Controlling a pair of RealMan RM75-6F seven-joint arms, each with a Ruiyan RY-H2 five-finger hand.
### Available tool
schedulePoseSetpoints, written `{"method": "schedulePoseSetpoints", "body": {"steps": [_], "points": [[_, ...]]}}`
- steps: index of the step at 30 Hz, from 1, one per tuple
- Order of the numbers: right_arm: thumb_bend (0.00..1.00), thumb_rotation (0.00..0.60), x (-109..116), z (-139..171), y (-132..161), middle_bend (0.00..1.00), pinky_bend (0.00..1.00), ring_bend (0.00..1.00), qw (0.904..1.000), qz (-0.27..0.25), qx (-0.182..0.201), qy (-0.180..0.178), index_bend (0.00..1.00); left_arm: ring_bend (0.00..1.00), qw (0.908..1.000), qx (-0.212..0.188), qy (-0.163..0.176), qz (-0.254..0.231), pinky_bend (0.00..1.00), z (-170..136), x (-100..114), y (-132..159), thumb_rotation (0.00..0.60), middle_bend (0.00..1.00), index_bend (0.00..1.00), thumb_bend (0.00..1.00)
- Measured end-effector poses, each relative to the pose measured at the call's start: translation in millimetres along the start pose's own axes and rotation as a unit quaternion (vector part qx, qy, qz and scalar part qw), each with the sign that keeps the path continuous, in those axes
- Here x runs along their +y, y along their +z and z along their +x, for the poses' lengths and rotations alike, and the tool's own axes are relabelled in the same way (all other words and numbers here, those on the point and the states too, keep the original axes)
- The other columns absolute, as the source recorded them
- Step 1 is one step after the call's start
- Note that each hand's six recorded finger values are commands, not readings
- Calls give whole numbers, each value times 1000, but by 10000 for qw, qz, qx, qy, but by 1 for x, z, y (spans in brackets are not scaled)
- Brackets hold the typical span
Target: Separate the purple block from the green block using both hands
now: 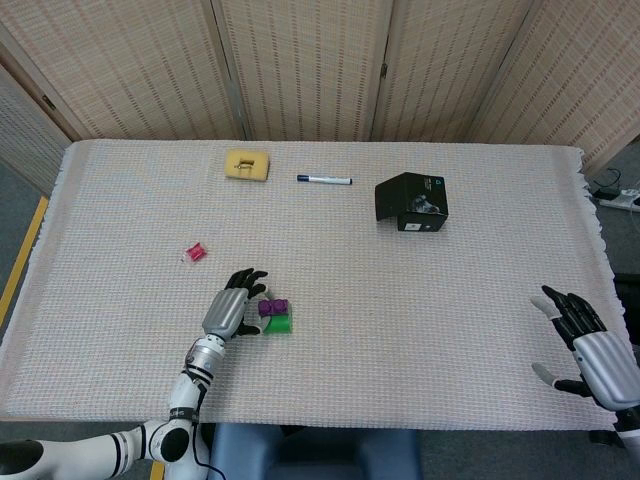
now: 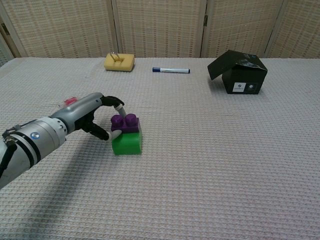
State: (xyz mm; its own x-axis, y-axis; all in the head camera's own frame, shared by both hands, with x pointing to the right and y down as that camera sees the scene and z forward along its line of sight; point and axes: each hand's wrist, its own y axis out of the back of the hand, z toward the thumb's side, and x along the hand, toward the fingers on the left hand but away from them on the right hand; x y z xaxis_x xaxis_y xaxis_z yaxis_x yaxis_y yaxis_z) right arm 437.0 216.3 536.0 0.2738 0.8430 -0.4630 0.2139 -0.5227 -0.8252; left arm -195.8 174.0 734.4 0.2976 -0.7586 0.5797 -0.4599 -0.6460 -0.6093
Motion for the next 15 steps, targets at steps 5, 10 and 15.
{"method": "schedulePoseSetpoints", "body": {"steps": [5,10,15], "points": [[303,600,-9,-13,9,0,0,0,9989,-279,326,176,0,50,9991,36,235,-353,0,-11,6,-2,600,292,802,547],[304,600,-24,-38,26,0,0,0,9914,-810,823,622,0,50,9963,3,246,-818,0,-27,11,9,600,295,806,547],[302,600,-36,-70,55,0,0,0,9788,-1133,1373,1011,0,49,9922,-95,404,-1173,0,-46,21,20,600,296,807,553]]}}
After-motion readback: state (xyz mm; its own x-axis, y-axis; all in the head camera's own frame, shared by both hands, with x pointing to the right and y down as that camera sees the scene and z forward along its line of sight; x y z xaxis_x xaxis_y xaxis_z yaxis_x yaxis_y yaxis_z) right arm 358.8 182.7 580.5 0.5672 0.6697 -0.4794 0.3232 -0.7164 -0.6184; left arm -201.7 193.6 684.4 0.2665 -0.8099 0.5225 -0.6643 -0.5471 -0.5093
